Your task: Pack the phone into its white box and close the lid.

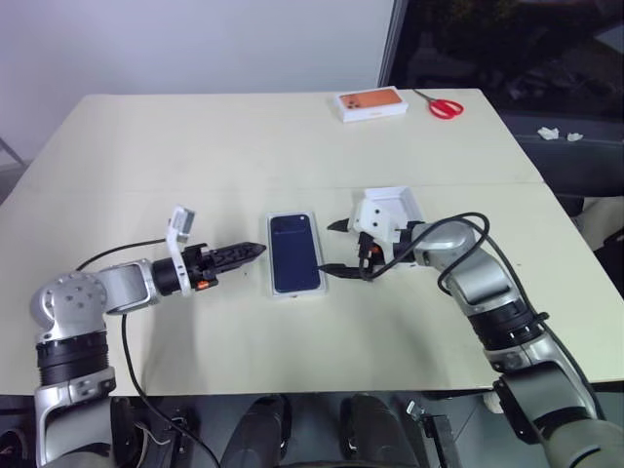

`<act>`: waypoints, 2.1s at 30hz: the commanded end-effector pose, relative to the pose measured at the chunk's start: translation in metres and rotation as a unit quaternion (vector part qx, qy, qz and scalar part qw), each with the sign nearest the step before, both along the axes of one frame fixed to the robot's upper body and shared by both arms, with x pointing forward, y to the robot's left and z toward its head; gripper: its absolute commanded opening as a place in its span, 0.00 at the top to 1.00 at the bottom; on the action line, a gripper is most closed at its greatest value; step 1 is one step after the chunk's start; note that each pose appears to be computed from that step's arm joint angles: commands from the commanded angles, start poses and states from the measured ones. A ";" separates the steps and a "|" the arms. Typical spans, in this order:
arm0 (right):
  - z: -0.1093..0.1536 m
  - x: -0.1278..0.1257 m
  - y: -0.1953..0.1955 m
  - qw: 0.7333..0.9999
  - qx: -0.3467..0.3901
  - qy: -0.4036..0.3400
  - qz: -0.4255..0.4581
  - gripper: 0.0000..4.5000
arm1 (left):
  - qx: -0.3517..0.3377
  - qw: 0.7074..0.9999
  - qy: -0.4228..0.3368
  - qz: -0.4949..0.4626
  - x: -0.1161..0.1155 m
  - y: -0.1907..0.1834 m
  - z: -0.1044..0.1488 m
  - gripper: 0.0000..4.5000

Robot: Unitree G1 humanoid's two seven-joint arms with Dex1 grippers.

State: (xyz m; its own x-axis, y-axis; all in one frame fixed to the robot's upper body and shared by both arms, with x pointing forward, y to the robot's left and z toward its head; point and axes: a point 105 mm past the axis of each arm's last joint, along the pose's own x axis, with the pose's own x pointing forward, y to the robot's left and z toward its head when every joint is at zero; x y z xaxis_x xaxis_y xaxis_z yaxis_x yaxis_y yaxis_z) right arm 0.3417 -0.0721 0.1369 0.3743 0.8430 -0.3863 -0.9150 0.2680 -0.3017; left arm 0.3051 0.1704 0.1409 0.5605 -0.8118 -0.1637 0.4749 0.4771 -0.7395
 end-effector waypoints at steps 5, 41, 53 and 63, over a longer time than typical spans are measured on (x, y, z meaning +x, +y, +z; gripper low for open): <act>0.010 0.021 0.000 0.998 -0.005 -0.053 -0.040 0.40 | 0.094 0.993 -0.034 0.070 0.016 0.020 -0.010 0.30; -0.024 0.017 -0.077 0.981 -0.152 -0.064 -0.104 1.00 | 0.189 0.967 -0.124 -0.114 0.048 -0.133 -0.046 0.99; -0.024 0.016 -0.072 0.983 -0.145 -0.061 -0.099 1.00 | 0.195 0.969 -0.123 -0.086 0.050 -0.111 -0.046 0.99; 0.007 0.010 -0.090 0.983 -0.136 -0.054 -0.114 1.00 | 0.218 0.965 -0.135 -0.052 0.053 -0.069 -0.038 0.99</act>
State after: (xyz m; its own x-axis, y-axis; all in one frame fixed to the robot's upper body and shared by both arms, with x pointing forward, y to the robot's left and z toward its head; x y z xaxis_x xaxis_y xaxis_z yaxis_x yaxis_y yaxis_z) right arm 0.3518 -0.1643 0.1241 0.5726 0.5831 -0.5763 -0.8174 0.3513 -0.4566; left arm 0.3583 0.1000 0.0939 0.5433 -0.7426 -0.3917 0.6670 0.6651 -0.3357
